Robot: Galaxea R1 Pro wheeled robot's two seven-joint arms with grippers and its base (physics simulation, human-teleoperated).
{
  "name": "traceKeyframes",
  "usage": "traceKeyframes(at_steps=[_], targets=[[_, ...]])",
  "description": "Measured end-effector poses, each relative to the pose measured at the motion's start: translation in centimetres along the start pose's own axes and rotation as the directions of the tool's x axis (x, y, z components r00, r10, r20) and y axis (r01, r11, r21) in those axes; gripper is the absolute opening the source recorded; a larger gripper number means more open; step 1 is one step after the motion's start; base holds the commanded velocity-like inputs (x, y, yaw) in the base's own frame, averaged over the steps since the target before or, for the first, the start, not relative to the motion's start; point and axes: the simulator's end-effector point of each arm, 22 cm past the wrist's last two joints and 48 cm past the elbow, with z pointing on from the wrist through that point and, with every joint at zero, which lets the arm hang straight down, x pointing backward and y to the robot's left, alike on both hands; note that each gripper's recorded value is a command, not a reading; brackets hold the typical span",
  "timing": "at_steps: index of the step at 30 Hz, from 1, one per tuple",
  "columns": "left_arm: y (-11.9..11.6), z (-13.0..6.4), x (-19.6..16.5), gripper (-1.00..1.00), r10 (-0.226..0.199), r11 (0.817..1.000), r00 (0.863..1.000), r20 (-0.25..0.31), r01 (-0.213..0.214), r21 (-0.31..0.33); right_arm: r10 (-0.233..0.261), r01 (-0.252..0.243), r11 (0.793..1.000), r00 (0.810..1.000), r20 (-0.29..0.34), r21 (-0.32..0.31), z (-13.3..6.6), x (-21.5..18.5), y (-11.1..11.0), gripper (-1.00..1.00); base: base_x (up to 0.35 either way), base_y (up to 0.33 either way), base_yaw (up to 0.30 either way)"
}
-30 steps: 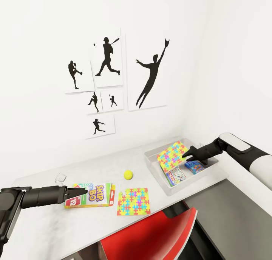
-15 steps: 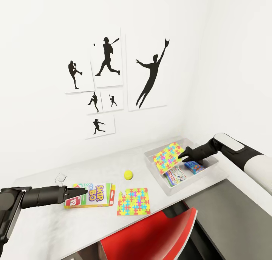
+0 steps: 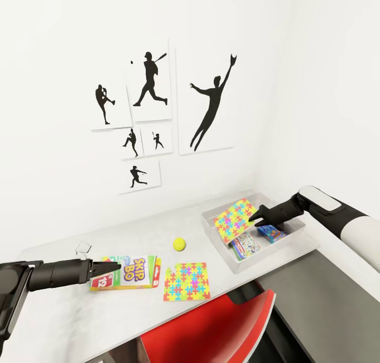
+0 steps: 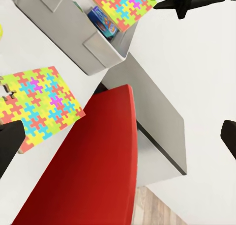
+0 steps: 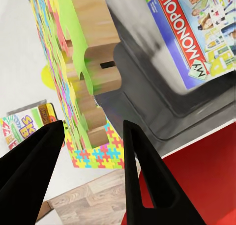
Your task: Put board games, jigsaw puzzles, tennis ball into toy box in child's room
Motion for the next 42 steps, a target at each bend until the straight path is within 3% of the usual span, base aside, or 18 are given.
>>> traceKeyframes(at_steps=[42], targets=[[0.0,0.0,0.0,1.00,0.000,1.000,1.000,0.001,0.000,-0.002,0.098,-0.099,0.994,0.995,0.028,0.040,-0.7,-1.3,-3.5,-1.00,0.000,0.000,0.000]])
